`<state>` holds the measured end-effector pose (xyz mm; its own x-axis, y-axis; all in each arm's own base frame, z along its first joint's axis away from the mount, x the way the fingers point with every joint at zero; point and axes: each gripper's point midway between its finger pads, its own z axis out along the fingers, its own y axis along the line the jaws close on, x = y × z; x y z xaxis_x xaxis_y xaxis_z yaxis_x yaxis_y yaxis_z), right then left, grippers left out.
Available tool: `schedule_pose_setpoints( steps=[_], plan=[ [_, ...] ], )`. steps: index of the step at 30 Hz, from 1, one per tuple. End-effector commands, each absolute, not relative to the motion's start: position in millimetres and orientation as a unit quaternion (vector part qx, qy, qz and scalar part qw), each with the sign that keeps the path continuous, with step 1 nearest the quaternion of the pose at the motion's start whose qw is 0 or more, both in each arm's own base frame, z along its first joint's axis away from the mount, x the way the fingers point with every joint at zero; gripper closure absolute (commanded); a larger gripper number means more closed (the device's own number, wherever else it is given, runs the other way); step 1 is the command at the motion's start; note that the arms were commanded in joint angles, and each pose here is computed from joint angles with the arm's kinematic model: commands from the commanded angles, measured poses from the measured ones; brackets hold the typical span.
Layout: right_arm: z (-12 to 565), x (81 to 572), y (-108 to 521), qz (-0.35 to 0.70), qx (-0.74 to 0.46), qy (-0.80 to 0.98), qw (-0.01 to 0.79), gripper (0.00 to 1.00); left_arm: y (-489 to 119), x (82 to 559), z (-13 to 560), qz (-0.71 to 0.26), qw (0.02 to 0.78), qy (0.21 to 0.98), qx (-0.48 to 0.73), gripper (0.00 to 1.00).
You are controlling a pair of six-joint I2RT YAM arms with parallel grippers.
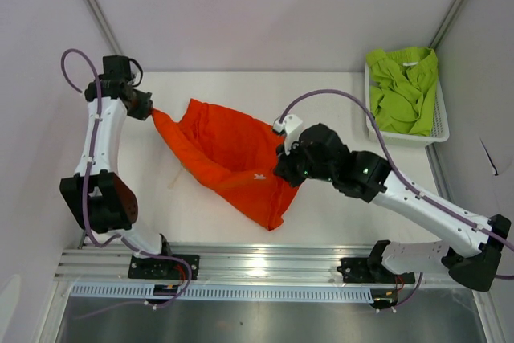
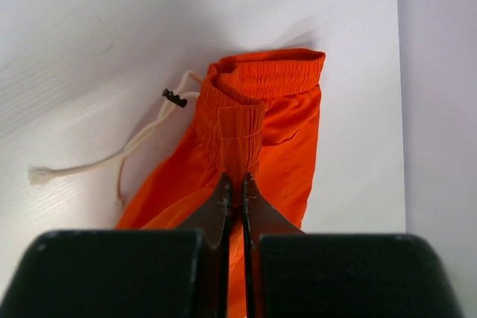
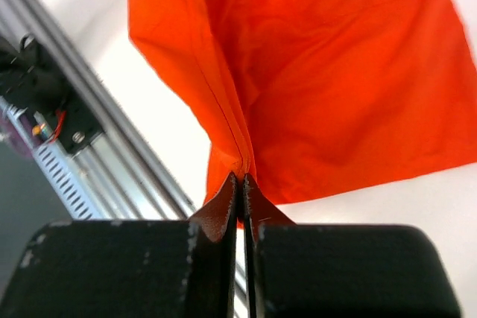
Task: Fold and stack the shorts
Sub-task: Fold the shorts
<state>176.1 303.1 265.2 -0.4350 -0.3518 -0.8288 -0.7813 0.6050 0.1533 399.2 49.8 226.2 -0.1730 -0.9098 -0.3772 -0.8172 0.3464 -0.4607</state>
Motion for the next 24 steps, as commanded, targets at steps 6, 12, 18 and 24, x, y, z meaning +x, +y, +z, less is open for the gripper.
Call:
schedule_pose_setpoints(
  steps=[6, 12, 18, 24],
  plan=[
    [302.5, 237.2, 275.4, 0.294, -0.312, 0.795, 0.429, 1.00, 37.0, 429.3, 221.2, -0.135, 0.262, 0.727, -0.621, 1.00],
    [319.9, 290.5, 252.9, 0.296, -0.268, 0.804, 0.440, 1.00, 36.4, 446.0, 220.2, -0.156, 0.260, 0.701, -0.645, 1.00],
    [308.8, 349.9, 224.2, 0.309, -0.203, 0.823, 0.432, 1.00, 41.4, 474.7, 218.6, -0.167, 0.264, 0.684, -0.660, 1.00],
    [270.9, 392.3, 217.2, 0.339, -0.159, 0.837, 0.398, 1.00, 37.8, 511.0, 200.3, -0.200, 0.256, 0.671, -0.666, 1.00]
  ],
)
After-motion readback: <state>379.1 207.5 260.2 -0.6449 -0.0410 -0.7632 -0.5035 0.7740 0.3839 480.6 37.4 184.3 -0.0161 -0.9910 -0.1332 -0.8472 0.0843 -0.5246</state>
